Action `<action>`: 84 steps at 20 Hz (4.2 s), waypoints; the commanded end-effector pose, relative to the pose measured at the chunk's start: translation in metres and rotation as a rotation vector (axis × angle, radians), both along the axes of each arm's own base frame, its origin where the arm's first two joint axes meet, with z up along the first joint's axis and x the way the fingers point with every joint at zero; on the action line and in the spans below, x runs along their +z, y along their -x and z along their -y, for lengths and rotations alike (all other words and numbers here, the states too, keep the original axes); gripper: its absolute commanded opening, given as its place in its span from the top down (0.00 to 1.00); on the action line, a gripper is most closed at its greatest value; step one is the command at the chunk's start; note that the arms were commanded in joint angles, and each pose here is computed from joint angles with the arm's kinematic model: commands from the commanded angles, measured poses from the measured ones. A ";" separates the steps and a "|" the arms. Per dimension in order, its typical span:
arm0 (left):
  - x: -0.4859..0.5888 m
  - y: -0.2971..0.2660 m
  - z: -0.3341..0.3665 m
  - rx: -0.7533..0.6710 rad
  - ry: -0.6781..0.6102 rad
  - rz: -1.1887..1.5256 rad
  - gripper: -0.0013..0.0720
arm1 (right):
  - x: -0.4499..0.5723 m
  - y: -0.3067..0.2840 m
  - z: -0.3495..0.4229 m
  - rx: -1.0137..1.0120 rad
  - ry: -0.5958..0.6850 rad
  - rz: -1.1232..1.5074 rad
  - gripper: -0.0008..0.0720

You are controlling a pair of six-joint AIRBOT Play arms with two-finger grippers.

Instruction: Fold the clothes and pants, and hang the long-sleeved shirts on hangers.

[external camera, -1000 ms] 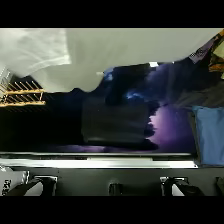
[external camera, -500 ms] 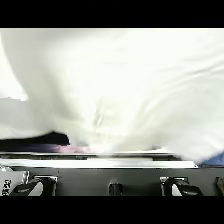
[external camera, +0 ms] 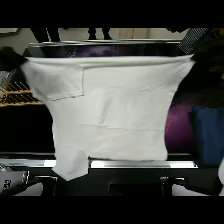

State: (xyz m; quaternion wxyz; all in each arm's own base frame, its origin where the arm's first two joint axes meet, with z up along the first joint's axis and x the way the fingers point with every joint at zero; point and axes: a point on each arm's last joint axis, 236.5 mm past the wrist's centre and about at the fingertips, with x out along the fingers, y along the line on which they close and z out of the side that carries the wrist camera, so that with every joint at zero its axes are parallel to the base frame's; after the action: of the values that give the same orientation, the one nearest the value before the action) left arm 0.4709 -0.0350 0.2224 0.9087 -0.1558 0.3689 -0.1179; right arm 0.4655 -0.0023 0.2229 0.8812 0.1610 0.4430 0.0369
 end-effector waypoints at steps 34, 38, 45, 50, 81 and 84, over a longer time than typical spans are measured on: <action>-0.308 0.000 0.039 -0.212 0.056 -0.718 0.95 | -0.299 -0.010 -0.009 0.048 -0.149 -0.713 0.80; -0.286 0.000 0.031 -0.175 0.080 -0.731 0.23 | -0.278 0.007 -0.024 0.136 -0.198 -0.749 0.32; -0.180 0.067 -0.028 -0.092 0.067 -0.659 0.22 | -0.136 0.009 0.045 0.078 -0.139 -0.384 0.31; -0.222 0.185 -0.016 0.066 0.215 -0.712 0.23 | -0.116 0.036 0.060 0.024 -0.202 -0.343 0.33; -0.337 0.237 0.078 0.123 0.502 -0.764 0.96 | -0.160 0.047 0.004 0.125 -0.386 -0.409 0.34; -0.337 0.237 0.078 0.123 0.502 -0.765 0.96 | -0.158 0.045 -0.009 0.162 -0.445 -0.383 0.34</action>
State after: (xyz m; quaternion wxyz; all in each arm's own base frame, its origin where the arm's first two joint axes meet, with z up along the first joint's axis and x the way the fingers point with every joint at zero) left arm 0.2327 -0.1118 -0.1156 0.6469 -0.4233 0.6289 -0.0825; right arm 0.4156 -0.0056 0.0593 0.7185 0.3025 0.6099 0.1422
